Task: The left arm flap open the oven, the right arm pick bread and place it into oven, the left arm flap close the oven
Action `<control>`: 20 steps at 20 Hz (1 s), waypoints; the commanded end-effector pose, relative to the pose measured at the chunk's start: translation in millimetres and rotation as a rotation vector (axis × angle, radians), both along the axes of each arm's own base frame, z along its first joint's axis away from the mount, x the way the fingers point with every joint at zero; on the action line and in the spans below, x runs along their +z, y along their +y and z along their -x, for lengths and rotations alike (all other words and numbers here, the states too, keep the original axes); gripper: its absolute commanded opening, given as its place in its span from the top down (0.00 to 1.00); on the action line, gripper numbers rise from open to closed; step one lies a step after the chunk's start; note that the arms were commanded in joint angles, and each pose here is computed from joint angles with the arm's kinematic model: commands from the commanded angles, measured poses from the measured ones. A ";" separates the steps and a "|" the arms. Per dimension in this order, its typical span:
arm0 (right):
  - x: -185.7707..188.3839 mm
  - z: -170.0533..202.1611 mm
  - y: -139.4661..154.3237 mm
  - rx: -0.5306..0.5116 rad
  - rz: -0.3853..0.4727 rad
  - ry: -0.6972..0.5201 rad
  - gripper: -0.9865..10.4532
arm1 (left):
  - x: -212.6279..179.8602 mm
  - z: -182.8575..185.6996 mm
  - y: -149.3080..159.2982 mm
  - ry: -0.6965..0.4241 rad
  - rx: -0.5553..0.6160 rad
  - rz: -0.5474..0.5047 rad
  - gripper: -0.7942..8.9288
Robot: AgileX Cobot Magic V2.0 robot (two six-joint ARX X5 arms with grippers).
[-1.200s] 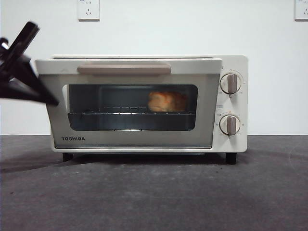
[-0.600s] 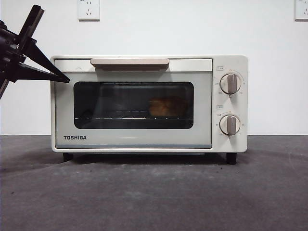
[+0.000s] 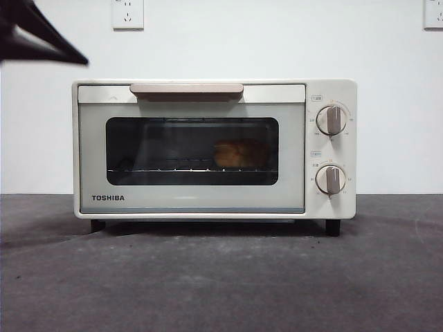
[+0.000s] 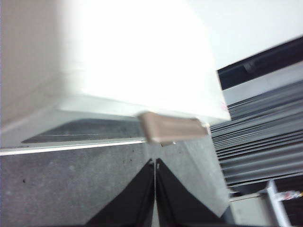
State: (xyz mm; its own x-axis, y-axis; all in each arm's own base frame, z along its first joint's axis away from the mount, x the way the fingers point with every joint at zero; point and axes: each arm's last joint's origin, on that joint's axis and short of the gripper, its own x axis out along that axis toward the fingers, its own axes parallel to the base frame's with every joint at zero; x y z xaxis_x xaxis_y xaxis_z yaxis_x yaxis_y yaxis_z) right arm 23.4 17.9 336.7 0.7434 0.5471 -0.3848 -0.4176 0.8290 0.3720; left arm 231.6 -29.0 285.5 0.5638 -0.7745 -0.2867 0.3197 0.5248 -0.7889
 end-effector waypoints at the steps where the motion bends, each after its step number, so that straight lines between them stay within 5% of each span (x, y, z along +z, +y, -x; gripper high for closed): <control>1: 4.8 1.0 -0.5 0.029 0.015 -0.037 0.50 | 21.0 19.0 0.4 -0.168 -0.036 -0.084 0.91; 20: 6.3 2.6 2.2 0.207 0.132 -0.155 0.50 | 60.0 183.7 8.2 -0.672 0.034 -0.376 0.91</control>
